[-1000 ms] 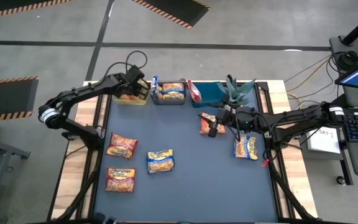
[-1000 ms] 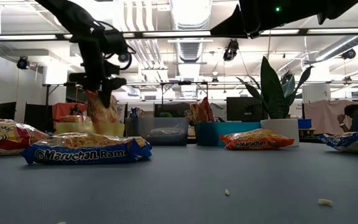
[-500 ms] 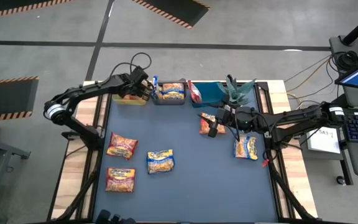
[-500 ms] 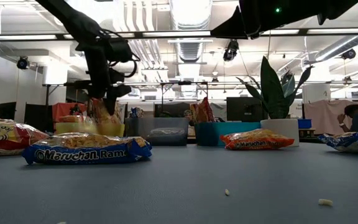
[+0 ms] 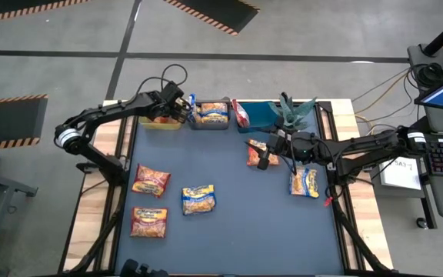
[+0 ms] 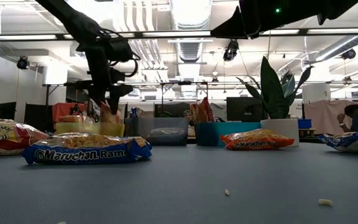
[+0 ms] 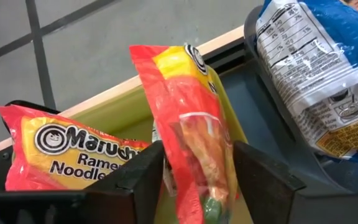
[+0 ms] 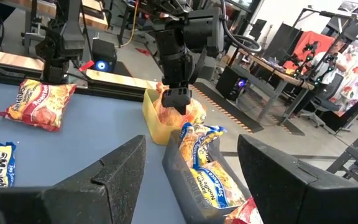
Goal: Sort Maruchan noodles
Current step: Put the orange noodle pack into the yellow bin, then put the blue noodle pack into the black bin
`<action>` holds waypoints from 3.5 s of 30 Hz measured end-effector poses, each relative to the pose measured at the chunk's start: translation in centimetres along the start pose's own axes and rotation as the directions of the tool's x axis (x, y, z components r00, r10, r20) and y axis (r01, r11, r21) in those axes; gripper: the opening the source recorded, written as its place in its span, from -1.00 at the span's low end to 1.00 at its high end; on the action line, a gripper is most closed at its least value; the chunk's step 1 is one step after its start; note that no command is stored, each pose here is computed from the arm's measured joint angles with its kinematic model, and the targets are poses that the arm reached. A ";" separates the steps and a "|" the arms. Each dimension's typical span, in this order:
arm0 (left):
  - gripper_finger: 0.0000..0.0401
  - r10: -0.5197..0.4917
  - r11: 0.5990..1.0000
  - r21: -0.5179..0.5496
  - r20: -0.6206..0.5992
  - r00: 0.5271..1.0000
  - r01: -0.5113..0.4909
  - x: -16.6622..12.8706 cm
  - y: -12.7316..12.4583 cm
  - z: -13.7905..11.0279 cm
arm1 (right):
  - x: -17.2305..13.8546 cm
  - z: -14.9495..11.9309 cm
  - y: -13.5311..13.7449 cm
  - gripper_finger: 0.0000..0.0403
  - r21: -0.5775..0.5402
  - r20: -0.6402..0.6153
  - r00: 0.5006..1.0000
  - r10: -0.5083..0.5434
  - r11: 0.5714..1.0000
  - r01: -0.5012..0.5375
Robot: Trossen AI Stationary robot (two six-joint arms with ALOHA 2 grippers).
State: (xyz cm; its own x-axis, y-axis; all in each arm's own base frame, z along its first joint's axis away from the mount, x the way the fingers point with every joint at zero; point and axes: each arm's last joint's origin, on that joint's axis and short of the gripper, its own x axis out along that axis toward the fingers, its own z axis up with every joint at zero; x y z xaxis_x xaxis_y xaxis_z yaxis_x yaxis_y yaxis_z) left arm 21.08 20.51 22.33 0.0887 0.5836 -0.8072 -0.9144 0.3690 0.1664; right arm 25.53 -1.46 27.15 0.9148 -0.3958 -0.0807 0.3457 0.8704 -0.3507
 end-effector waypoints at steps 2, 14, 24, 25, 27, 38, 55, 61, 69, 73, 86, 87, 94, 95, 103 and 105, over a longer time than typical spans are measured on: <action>-0.06 -0.001 1.000 -0.001 0.003 1.000 0.001 0.0 0.0 0.0 | 0.0 0.0 0.0 0.21 0.000 0.000 1.000 0.000 1.000 0.000; 0.11 -0.112 0.994 0.012 0.022 0.993 0.112 -0.4 -1.3 0.1 | 0.0 0.0 0.0 0.22 -0.007 0.000 1.000 0.000 1.000 0.000; 0.10 -0.141 0.990 0.031 0.056 0.988 0.140 -1.7 -1.8 0.0 | 0.0 -0.1 0.0 0.22 -0.011 -0.009 1.000 0.003 1.000 -0.003; 0.10 -0.148 0.989 0.034 0.068 0.987 0.146 -2.1 -1.8 0.0 | 0.0 -0.1 0.0 0.22 -0.011 -0.009 1.000 0.003 1.000 -0.003; 0.10 -0.160 0.987 0.036 0.096 0.982 0.158 -3.0 -1.7 0.1 | 0.0 -0.1 0.0 0.22 -0.011 -0.009 1.000 0.003 1.000 -0.003; 0.10 -0.326 0.943 0.146 0.216 0.920 0.299 -8.9 -4.1 -1.3 | 0.0 -0.1 0.1 0.22 -0.011 -0.014 1.000 0.004 1.000 -0.004; 0.10 -0.739 0.460 0.823 0.148 0.657 0.333 -17.2 -13.4 -10.3 | -0.5 -0.3 2.2 0.22 0.436 0.113 0.788 0.605 0.683 -0.587; 0.10 -0.790 0.363 0.895 0.148 0.595 0.260 -18.3 -14.0 -11.0 | -0.6 -1.7 3.9 0.22 0.693 0.002 0.711 0.704 0.511 -0.509; 0.10 -0.798 0.310 0.931 0.144 0.586 0.194 -15.9 -12.8 -12.0 | -1.2 -3.5 5.0 0.22 0.883 -0.173 0.637 0.751 0.404 -0.237; 0.10 -0.813 0.353 0.922 0.219 0.539 0.157 -15.5 -10.8 -12.0 | -2.2 -3.9 5.6 0.22 0.924 -0.241 0.577 0.780 0.366 -0.109; 0.10 -0.790 0.570 0.812 0.499 0.356 0.127 -16.6 -4.8 -10.8 | -3.9 -5.4 5.2 0.22 0.835 -0.518 0.391 0.761 0.350 0.424; 0.10 -0.790 0.572 0.810 0.502 0.351 0.128 -16.7 -4.7 -10.7 | -3.8 -4.9 5.1 0.22 0.834 -0.523 0.401 0.752 0.353 0.424; 0.10 -0.790 0.577 0.806 0.509 0.342 0.130 -17.0 -4.6 -10.6 | -3.4 -2.2 4.1 0.22 0.814 -0.575 0.465 0.673 0.415 0.406; 0.10 -0.790 0.576 0.807 0.508 0.343 0.129 -17.0 -4.6 -10.6 | -3.5 -2.1 4.0 0.22 0.802 -0.593 0.458 0.662 0.431 0.414; 0.10 -0.790 0.573 0.810 0.506 0.347 0.123 -16.9 -4.8 -10.6 | -5.4 -3.1 2.9 0.15 0.586 -0.794 0.291 0.534 0.543 0.602; 0.10 -0.790 0.574 0.810 0.507 0.347 0.123 -16.9 -4.8 -10.5 | -5.5 -3.5 2.9 0.12 0.561 -0.813 0.282 0.509 0.558 0.611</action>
State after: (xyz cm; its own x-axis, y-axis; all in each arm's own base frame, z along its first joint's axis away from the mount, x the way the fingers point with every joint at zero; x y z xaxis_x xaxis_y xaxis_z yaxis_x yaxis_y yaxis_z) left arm 19.84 1.26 29.16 0.9527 0.2772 -0.1242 -0.1937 0.8693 0.4547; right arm 20.73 2.19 23.30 0.2639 0.0934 -0.9600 0.8695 0.4078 0.2787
